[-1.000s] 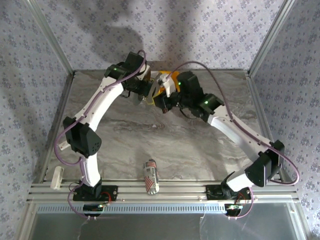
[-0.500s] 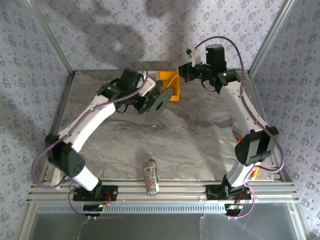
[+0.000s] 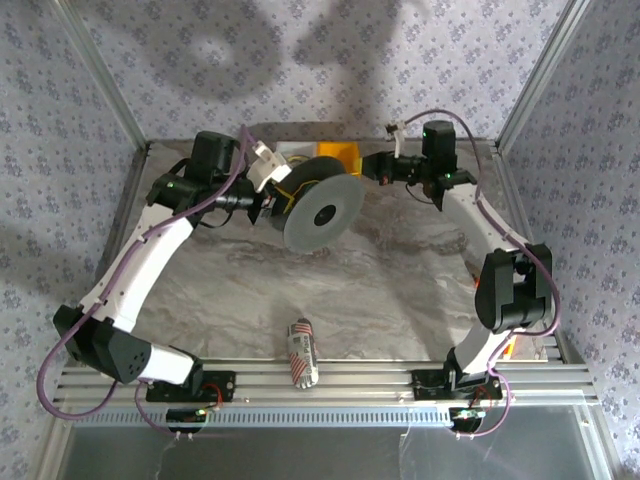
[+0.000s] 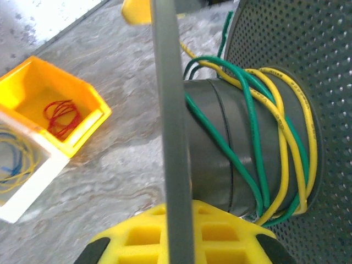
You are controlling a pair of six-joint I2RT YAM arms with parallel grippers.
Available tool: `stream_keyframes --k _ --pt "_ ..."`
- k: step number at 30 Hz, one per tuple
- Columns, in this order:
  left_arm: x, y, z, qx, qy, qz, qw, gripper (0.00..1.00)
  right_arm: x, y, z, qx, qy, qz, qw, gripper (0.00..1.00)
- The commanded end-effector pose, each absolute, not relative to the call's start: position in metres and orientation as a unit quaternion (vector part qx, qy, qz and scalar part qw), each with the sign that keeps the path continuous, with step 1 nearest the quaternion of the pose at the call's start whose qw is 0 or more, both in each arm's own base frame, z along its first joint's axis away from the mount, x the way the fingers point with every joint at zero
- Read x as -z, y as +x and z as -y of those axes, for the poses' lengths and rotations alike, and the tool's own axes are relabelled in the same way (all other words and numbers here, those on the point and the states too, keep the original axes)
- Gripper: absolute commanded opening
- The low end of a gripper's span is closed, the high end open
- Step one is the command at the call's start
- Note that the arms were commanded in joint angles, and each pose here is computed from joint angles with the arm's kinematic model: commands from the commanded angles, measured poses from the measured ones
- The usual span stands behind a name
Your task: Wrap the cables
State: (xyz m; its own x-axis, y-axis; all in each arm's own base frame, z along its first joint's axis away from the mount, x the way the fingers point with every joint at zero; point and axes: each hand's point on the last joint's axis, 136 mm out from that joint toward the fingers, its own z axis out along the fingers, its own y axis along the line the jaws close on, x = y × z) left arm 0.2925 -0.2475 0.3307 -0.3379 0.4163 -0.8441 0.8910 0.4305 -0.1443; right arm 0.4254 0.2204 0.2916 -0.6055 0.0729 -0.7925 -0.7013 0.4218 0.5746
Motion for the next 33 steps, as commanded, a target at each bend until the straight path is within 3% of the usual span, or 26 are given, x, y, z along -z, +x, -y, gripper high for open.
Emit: stream_keyframes --k 1,18,33 --pt "-0.438 0.223 0.262 0.47 0.499 -0.584 0.435 0.0 -0.28 0.483 -0.16 -0.415 -0.086 -0.758 0.496 0.0" --pt "-0.455 0.321 0.242 0.445 0.308 -0.629 0.558 0.0 -0.269 0.422 -0.175 -0.451 -0.043 -0.731 0.51 0.0" --pt "-0.465 0.36 0.227 0.478 0.191 -0.627 0.585 0.0 -0.282 0.386 -0.224 -0.502 -0.11 -0.694 0.504 0.0"
